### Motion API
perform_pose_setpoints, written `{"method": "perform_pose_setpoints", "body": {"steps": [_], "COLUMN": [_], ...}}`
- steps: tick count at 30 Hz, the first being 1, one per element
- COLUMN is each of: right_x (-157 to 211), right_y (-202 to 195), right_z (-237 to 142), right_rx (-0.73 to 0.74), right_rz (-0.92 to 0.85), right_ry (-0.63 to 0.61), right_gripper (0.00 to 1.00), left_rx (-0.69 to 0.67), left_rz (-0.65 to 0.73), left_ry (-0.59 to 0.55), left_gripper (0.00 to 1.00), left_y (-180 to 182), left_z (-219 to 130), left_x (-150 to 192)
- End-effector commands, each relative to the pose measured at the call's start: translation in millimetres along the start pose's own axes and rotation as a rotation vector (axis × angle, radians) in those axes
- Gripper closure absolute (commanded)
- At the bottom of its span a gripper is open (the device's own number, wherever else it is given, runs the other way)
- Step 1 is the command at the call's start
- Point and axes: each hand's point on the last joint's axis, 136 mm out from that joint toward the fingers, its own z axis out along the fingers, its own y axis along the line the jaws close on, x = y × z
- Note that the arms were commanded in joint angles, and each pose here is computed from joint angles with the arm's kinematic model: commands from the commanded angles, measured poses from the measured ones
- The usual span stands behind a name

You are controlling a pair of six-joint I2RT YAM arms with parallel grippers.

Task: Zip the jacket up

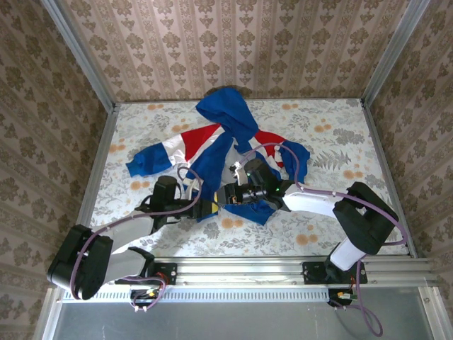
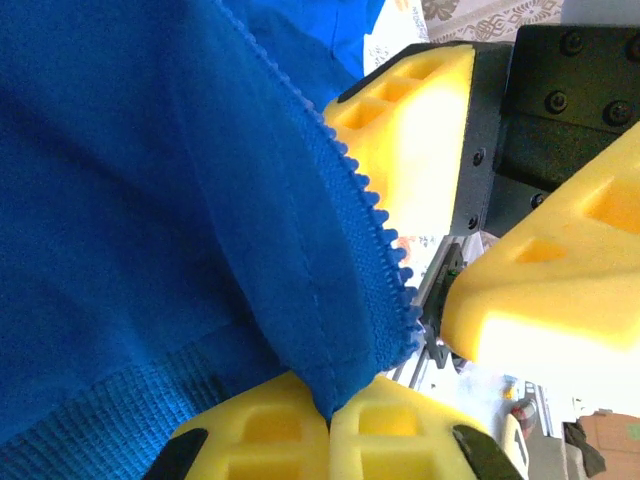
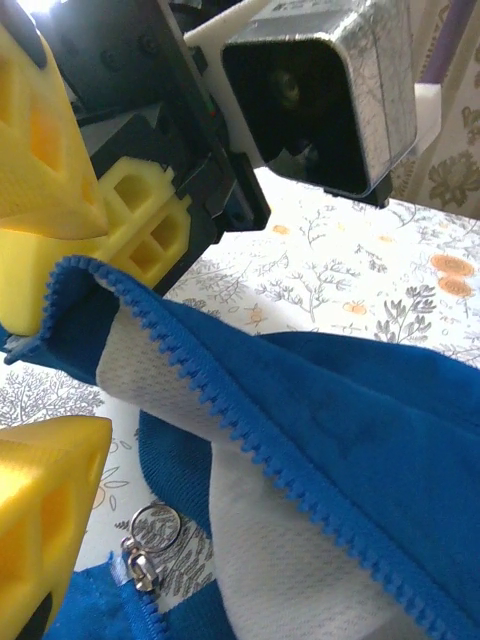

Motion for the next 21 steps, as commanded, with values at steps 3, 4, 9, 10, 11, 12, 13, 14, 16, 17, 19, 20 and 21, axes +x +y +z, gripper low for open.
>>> {"method": "perform_pose_setpoints", "body": {"steps": [3,4,9,10,11,12,13,14,16,17,19,20,21], "right_x": [2,2,8,8,7,6,4,3,1,-1,-3,-3,-4], "right_y": [11,10,10,10,10,10,7,4,-4,-7,-10,-12,-13], "right_z": [1,3,16,18,20,20,21,21,21,20,19,19,19], "right_rx": [-0.048,-0.046,-0.059,-0.063,-0.066,-0.063,-0.049,-0.028,0.018,0.034,0.043,0.050,0.052], "right_rz": [-0.013,-0.007,0.022,0.029,0.036,0.043,0.055,0.068,0.096,0.110,0.136,0.153,0.163], "right_ry": [0.007,0.011,0.041,0.043,0.042,0.038,0.031,0.024,0.014,0.009,0.002,-0.002,-0.005], "right_gripper": [0.49,0.49,0.54,0.61,0.70,0.78,0.85,0.91,0.98,0.99,1.00,1.00,1.00], "left_rx": [0.037,0.037,0.035,0.033,0.029,0.024,0.013,0.000,-0.039,-0.065,-0.109,-0.125,-0.135], "left_rz": [0.040,0.041,0.043,0.044,0.044,0.044,0.043,0.044,0.044,0.039,0.029,0.022,0.018], "left_ry": [0.014,0.014,0.019,0.019,0.019,0.017,0.012,0.006,-0.012,-0.024,-0.046,-0.057,-0.070], "left_gripper": [1.00,1.00,1.00,1.00,0.98,0.93,0.84,0.73,0.61,0.59,0.59,0.58,0.58], "left_y": [-12,-13,-14,-14,-14,-14,-13,-11,-7,-4,2,5,6], "left_z": [-2,-2,-2,-3,-3,-4,-5,-6,-10,-12,-16,-18,-19], "left_x": [-6,-6,-8,-8,-8,-8,-9,-9,-10,-11,-11,-11,-11]}}
